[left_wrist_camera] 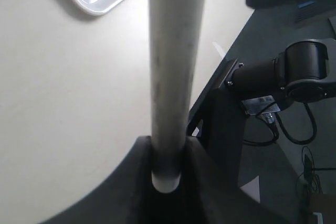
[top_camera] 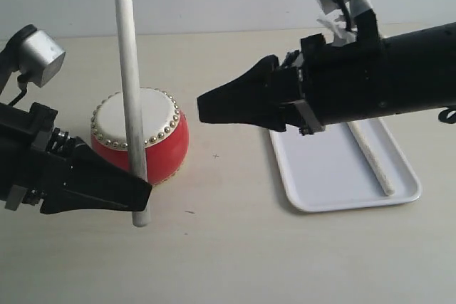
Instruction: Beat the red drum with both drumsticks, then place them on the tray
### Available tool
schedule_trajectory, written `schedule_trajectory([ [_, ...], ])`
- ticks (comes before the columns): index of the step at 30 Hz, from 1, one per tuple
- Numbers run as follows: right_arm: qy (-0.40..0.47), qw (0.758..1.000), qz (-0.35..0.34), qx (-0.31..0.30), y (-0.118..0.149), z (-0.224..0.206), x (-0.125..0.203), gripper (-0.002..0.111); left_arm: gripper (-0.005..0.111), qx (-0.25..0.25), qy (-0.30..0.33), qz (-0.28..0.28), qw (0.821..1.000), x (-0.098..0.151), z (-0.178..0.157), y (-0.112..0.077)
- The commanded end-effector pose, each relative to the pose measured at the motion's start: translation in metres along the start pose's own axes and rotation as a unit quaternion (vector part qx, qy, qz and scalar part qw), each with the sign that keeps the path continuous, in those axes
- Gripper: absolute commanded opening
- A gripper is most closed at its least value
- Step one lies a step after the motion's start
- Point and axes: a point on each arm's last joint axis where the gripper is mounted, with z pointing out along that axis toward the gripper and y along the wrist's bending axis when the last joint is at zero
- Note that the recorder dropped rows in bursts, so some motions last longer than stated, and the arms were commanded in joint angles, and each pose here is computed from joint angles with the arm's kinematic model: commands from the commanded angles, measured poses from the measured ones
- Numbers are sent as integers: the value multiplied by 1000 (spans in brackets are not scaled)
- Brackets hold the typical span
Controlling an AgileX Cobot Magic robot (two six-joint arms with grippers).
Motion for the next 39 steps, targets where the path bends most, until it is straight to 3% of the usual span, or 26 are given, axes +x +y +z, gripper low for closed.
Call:
schedule_trajectory([
  [1,4,1000,10,-10,-2,15,4,60,0,9,0,5,1000,1,2,-2],
  [7,6,1000,7,-16,-4,26,8,60,0,21,18,-27,999,6,11,9],
  [18,1,998,44,-42,-6,34,8,60,0,42,-4,-13,999,3,14,9],
  [27,31,998,0,-62,8,47,19,60,0,50,-27,-28,998,-1,14,8],
  [39,10,998,-27,-53,11,49,4,60,0,60,-26,-30,997,-1,14,6],
])
